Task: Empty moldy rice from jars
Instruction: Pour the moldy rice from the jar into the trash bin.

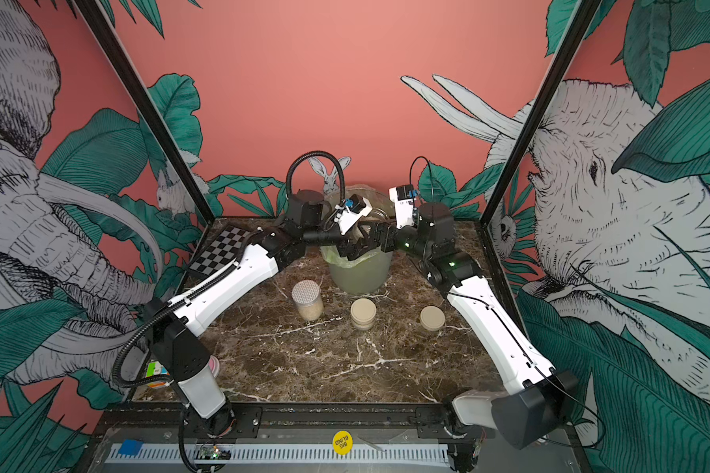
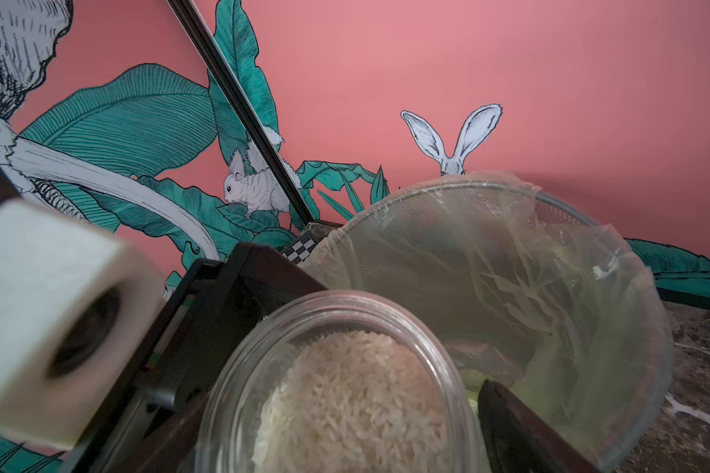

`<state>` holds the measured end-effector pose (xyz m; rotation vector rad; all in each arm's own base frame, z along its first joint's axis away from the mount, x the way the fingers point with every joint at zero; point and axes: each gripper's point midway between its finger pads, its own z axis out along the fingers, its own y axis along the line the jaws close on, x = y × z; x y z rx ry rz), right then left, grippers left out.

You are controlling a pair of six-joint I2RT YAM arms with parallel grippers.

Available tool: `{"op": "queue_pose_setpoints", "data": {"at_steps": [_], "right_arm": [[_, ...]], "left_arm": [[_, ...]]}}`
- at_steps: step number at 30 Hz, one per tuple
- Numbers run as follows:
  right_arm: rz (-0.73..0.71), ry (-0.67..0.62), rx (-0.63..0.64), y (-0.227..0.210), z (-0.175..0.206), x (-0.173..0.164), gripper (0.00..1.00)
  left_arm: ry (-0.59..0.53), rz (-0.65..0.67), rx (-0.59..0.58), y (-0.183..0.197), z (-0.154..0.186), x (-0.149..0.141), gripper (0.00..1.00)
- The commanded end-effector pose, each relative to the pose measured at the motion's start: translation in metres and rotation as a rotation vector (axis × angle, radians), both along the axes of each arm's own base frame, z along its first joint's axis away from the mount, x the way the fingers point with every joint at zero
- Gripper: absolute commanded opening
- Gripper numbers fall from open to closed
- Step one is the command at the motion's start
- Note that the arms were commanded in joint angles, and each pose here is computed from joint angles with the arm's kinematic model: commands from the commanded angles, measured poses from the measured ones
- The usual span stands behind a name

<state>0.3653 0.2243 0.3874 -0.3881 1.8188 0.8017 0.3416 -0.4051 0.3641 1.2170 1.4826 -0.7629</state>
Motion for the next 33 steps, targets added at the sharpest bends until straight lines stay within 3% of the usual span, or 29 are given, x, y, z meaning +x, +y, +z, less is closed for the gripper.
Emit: {"op": "queue_pose_setpoints", "data": {"at_steps": [1, 11, 33], "right_arm": [[-0.006, -0.066, 0.024, 0.004, 0.019, 0.008, 0.93], [-0.006, -0.046, 0.048, 0.013, 0.010, 0.027, 0.91], [0.085, 0.101, -0.031, 0.033, -0.032, 0.030, 0.84]], "left_arm": [[-0.095, -0.029, -0.101, 0.002, 0.051, -0.007, 0.00], [-0.093, 0.005, -0.111, 0.013, 0.050, 0.009, 0.00], [-0.089, 0.013, -0.112, 0.012, 0.044, 0.018, 0.00]]}}
